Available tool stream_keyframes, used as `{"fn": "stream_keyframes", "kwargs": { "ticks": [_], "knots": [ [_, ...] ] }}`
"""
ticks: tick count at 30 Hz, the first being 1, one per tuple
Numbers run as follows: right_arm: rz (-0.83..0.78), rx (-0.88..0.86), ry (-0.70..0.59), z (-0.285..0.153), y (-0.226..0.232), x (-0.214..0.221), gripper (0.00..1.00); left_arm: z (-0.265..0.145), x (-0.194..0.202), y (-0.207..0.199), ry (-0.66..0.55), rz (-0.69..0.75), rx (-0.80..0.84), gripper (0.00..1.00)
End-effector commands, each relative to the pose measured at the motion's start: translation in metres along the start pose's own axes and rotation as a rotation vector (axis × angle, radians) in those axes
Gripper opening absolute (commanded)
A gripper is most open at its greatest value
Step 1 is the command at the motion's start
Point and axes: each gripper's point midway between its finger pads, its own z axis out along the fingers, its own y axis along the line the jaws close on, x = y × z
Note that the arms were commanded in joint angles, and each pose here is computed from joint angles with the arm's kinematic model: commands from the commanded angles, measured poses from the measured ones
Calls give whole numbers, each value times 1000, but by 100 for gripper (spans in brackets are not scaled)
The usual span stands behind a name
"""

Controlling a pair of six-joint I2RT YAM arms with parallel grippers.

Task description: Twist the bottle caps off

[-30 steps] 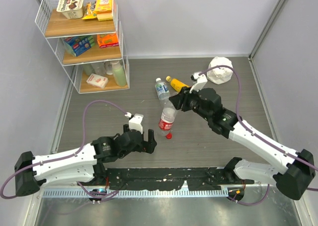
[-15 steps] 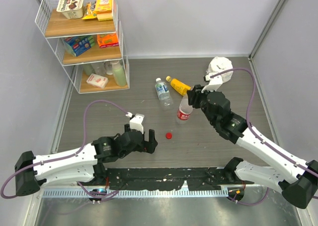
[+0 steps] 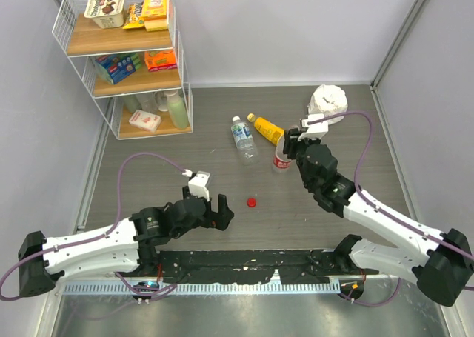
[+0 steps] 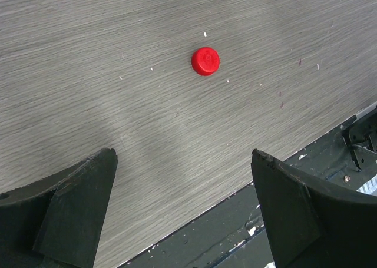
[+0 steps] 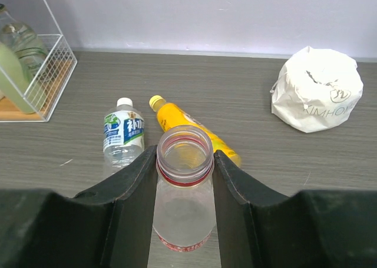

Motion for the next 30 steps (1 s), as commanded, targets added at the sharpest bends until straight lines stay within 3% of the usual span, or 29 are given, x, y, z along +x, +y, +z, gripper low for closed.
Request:
{"fn": "stream_keyframes", "kwargs": {
  "ticks": [1,6,10,15,20,27,30],
  "knots": [
    [-23,50,-136,11,-6,-17,2,2,-10,-7,-33,-10,21,100],
    [-49,47,-132,13,-7,9,1,2,-12,-10,-34,-2,28,100],
    [-65,77,-58,23,-8,32,1,1,-12,-10,-34,-1,30,100],
    [-42,85,-23,26,-8,37,2,0,-9,-8,-28,1,30,100],
    [-3,103,14,20,-15,44,11,-2,-9,-7,-31,-1,31,100],
    [7,103,35,16,-18,40,45,-3,-9,-6,-33,3,33,100],
    [41,104,34,14,-17,26,69,-2,-9,-6,-31,3,31,100]
  ]
}}
